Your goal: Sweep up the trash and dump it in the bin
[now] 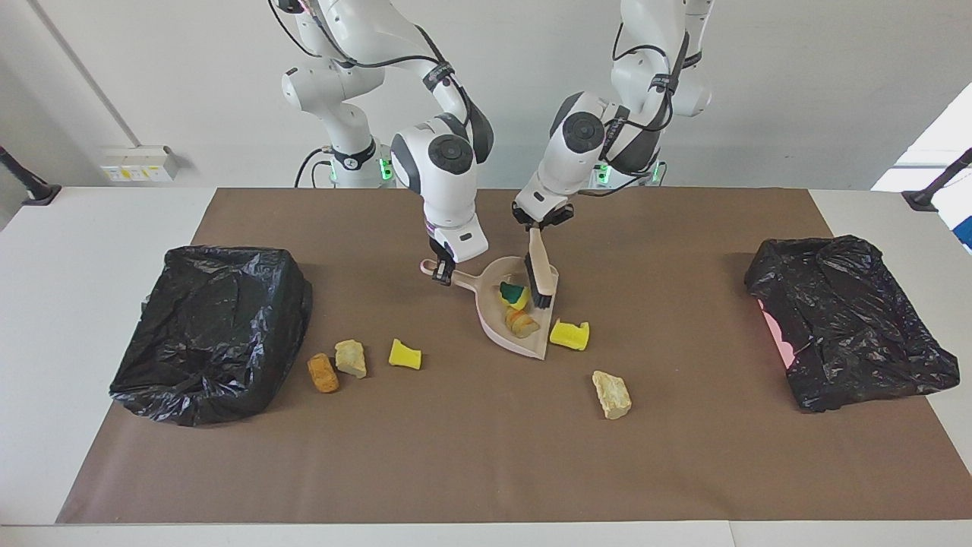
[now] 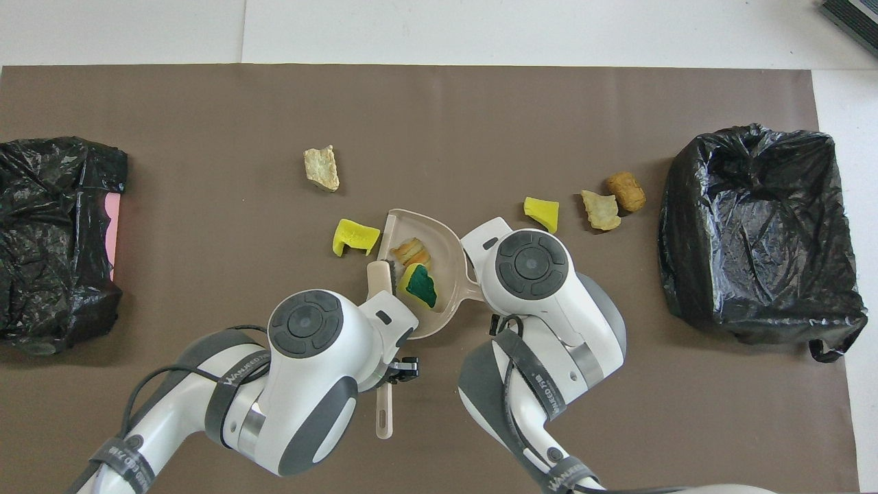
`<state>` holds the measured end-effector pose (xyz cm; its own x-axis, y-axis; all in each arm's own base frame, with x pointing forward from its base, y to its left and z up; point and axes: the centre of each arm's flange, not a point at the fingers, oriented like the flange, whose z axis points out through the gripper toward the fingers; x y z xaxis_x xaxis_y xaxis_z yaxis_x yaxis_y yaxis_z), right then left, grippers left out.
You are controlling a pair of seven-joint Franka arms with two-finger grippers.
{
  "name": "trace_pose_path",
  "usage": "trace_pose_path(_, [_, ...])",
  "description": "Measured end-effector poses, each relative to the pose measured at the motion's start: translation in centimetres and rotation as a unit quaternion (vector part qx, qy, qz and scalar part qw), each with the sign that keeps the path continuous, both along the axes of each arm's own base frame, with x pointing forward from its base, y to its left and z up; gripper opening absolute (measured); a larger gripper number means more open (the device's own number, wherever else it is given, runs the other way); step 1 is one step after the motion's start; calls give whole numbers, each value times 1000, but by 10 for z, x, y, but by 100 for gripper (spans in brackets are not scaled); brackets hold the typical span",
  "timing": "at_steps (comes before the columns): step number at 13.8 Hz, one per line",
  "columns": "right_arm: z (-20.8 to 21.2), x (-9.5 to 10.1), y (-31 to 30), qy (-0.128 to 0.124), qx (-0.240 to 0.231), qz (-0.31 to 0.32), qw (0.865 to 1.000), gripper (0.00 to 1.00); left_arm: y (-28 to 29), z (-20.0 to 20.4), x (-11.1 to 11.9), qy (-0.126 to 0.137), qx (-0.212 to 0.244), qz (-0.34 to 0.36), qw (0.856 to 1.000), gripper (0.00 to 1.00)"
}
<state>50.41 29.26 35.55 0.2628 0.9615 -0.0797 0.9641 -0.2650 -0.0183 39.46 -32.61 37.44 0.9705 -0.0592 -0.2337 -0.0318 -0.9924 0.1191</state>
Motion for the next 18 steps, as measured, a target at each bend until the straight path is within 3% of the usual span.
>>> trace_pose_path(5, [0,0,0,0,0,0,1000,33,49,19,88,-70,47,-20,996,26])
trace_pose_path(11, [0,0,0,0,0,0,1000,33,117,28,208,-118,96,-51,987,26])
trace_pose_path(15, [0,0,0,0,0,0,1000,33,119,8,250,-132,133,-69,980,26])
trace_pose_path(18, [0,0,0,0,0,0,1000,33,117,-34,263,-119,178,-124,969,26])
